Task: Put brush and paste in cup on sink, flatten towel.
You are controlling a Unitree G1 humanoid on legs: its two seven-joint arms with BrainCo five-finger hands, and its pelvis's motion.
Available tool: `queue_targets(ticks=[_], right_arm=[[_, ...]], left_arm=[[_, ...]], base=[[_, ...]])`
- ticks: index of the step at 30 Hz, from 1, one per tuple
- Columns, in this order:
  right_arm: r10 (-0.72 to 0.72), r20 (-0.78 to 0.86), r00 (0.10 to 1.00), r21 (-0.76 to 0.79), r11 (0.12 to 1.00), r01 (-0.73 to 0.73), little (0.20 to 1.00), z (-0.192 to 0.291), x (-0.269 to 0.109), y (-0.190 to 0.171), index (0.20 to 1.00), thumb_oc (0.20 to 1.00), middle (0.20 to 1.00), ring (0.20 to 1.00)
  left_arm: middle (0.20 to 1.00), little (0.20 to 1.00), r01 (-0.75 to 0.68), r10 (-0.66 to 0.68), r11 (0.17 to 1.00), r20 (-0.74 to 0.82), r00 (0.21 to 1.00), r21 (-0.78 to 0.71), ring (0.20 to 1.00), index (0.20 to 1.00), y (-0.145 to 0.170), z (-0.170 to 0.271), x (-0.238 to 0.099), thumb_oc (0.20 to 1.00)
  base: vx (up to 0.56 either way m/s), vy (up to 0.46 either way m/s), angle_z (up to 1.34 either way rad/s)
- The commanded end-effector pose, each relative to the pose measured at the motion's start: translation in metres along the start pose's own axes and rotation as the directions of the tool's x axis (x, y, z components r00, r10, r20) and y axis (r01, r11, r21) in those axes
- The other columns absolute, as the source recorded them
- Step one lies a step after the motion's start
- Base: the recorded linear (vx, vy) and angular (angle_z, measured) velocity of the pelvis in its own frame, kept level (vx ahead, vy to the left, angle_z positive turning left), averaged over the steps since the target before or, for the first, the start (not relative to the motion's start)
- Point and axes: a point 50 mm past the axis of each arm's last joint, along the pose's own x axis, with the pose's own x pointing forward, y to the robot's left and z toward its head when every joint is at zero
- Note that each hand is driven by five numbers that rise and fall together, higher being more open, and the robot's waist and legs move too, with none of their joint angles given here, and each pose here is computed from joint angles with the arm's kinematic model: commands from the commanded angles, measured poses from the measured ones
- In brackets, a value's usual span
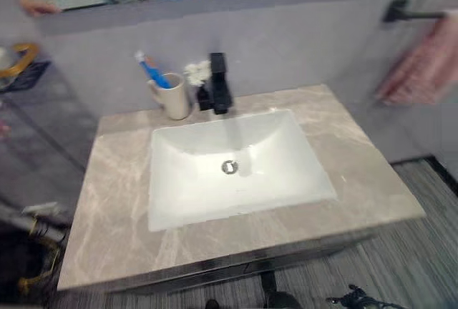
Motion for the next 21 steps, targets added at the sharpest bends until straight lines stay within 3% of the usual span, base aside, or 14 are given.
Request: queue_targets(ticks=[1,2,9,21], right_arm=[[-0.043,0.051,0.998,0.001,0.999,0.043,1.000,0.023,0.003,-0.020,1.000,1.000,1.000,1.000],[-0.024,0.037,0.999,0.011,1.000,0.024,1.000,0.018,0.002,-0.014,1.000,1.000,1.000,1.000],[0.010,-0.038,0.999,0.040,0.999,-0.009,1.000,-0.006,0.001,-0.007,1.000,1.000,1.000,1.000],[0.002,0.009,1.000,-0.073,0.997,-0.002,1.000,0.006,0.002,-0.015,1.000,1.000,1.000,1.000]], left_arm=[[1.000,1.000,0.001,-0.011,0.991,0.067,0.998,0.137,1.000,1.000,-0.011,0.014,0.000,1.000],[1.000,1.000,0.001,-0.022,0.977,0.095,0.995,0.215,1.000,1.000,-0.013,0.023,0.000,1.000],[1.000,1.000,-0.026,-0.009,0.961,0.125,0.992,0.276,1.000,1.000,-0.006,0.035,0.002,1.000],[1.000,1.000,-0.020,-0.001,0.978,0.099,0.995,0.210,1.000,1.000,-0.007,0.030,0.002,1.000]], base=[[-0.15,0.012,-1.08],[-0.14,0.013,-1.26],[-0.14,-0.032,-0.39],[-0.08,-0.188,0.06]])
